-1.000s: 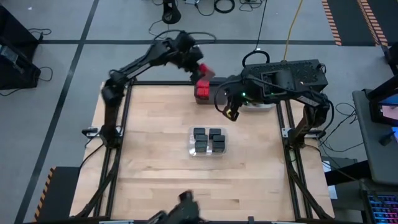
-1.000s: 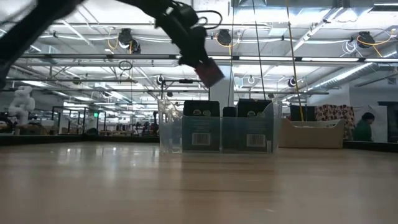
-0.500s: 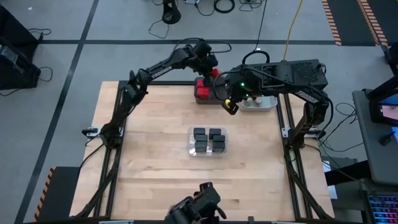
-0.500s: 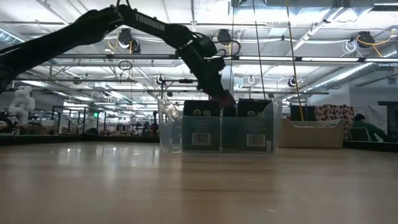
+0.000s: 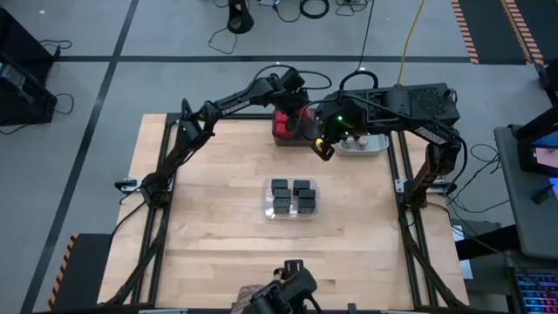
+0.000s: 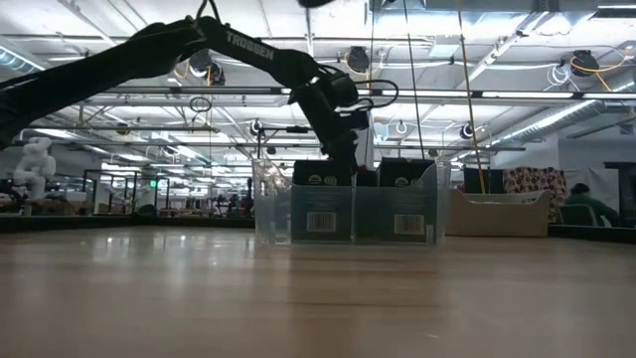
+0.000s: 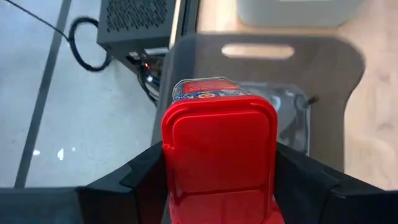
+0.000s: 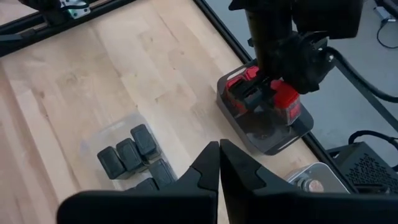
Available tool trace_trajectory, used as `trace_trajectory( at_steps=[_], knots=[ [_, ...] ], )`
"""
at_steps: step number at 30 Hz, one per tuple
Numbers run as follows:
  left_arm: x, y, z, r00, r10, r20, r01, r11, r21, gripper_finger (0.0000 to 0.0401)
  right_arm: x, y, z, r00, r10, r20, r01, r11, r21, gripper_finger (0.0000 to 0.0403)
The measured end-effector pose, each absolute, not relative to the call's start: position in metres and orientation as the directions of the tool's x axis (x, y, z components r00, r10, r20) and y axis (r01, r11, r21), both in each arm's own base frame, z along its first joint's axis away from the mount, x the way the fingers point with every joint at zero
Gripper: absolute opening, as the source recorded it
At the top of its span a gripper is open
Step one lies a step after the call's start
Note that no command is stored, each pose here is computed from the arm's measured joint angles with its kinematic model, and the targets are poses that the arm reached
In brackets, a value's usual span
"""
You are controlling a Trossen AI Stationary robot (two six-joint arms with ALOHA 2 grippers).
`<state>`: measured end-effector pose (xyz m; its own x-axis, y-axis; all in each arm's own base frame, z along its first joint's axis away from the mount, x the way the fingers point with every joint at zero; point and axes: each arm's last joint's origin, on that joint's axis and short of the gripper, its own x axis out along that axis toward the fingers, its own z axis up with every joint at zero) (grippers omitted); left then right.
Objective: Sort spices by type
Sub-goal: Put the red seasoning bottle into the black bin
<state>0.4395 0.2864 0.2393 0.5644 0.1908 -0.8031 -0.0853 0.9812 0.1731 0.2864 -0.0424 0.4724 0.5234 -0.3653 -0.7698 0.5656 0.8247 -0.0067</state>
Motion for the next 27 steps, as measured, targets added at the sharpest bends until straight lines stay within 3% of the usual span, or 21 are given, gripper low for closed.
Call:
trace_trajectory(
  at_steps=[27],
  knots=[
    [0.4388,0.2863,0.2322,0.536,0.179,-0.825,-0.082,0.984,0.160,0.0240,0.2858,-0.0414,0.4716,0.522,-0.340,-0.782,0.560,0.828,0.013,0.0000]
  ],
)
